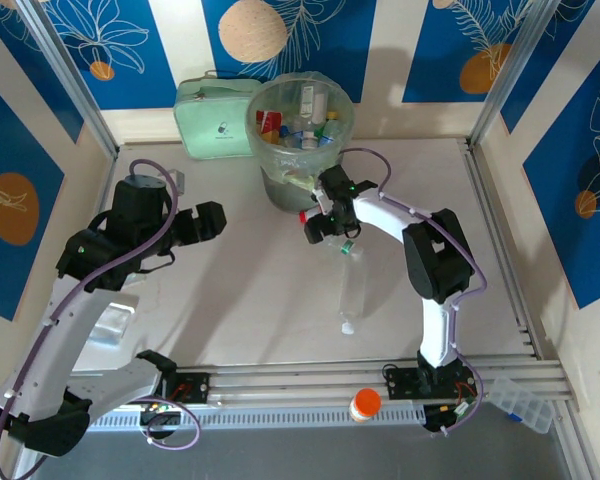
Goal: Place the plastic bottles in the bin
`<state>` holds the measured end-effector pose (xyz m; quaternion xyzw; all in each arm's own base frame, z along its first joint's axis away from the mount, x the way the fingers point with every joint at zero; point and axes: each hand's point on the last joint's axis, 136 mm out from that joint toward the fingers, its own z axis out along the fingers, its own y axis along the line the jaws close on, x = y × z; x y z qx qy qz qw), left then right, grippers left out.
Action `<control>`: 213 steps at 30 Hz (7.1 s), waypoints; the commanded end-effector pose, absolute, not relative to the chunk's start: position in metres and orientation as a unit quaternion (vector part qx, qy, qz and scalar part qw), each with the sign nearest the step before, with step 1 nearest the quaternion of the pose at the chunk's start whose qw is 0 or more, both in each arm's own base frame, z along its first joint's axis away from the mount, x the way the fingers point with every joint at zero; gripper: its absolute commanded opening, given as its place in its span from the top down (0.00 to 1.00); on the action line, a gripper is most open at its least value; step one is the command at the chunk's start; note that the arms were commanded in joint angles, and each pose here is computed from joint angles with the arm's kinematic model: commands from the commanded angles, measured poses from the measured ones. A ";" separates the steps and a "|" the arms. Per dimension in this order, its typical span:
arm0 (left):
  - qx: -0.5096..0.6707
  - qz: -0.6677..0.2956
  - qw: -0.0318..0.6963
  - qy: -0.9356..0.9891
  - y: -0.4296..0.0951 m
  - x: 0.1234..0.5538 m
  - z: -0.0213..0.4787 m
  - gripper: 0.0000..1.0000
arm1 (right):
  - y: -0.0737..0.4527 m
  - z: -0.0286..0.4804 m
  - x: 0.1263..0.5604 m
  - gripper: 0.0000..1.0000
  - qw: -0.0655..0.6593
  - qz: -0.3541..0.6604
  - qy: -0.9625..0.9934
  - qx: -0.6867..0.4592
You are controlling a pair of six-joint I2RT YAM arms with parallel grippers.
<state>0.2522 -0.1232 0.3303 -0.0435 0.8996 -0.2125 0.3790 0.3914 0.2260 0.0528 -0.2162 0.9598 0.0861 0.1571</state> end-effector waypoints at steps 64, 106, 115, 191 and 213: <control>-0.033 -0.223 0.408 0.885 -0.124 0.254 0.346 0.11 | 0.245 0.263 0.311 0.48 0.372 0.054 0.891 -0.256; -0.025 -0.235 0.364 0.901 -0.134 0.252 0.330 0.12 | 0.294 0.329 0.591 0.43 0.456 0.342 0.820 -0.050; -0.011 -0.238 0.350 0.906 -0.143 0.259 0.326 0.11 | 0.290 0.342 0.593 0.24 0.471 0.341 0.812 -0.044; 0.058 -0.048 -0.086 0.993 -0.416 0.237 0.040 0.25 | 0.062 0.264 0.185 0.25 0.363 0.132 0.919 0.074; 0.233 -0.198 0.128 0.943 -0.404 0.266 0.213 0.46 | 0.070 0.338 0.217 0.26 0.409 0.137 0.899 0.079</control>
